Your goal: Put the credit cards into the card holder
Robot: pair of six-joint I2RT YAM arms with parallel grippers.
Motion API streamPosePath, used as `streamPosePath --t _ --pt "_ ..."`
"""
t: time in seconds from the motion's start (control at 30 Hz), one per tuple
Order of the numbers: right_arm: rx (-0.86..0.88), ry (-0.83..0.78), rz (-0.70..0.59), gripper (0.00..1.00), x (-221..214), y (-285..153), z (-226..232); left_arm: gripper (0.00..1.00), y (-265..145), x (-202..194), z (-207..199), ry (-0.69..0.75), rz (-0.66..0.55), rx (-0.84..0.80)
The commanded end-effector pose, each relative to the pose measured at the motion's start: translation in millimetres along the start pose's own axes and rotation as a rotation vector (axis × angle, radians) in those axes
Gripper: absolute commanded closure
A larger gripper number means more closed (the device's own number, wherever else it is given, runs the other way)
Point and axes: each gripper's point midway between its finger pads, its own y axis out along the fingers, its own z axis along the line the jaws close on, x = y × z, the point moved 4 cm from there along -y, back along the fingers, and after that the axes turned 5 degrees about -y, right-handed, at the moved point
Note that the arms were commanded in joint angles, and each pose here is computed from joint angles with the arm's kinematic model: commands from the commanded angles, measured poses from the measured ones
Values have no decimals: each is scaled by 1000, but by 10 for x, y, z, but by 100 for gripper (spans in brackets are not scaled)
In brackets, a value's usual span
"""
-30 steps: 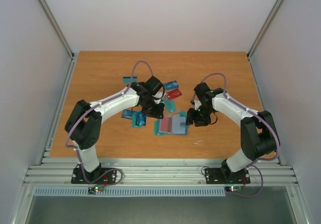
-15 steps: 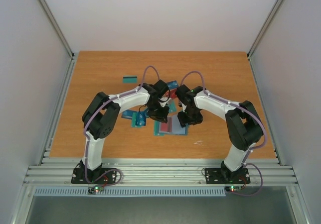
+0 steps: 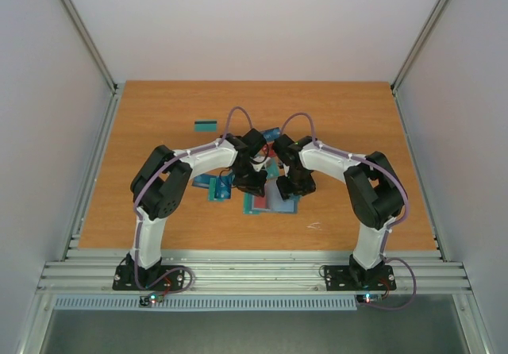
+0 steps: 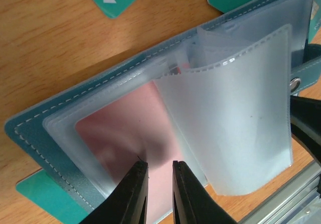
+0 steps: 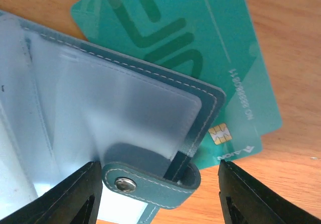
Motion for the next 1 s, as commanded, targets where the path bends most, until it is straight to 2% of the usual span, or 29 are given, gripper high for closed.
streamPosePath --t 0.0,0.4,0.73,0.97 --pt "-115 -14 -35 35 69 -61 -123 84 83 -21 78 16 16 18" --pt "-215 -8 -83 43 11 -245 -271 84 106 -38 135 25 23 49" --pt "-223 17 -64 68 -86 -201 -309 85 74 -45 133 28 23 56" --pt "-195 41 -60 76 -93 -165 -307 85 43 -25 102 35 21 54"
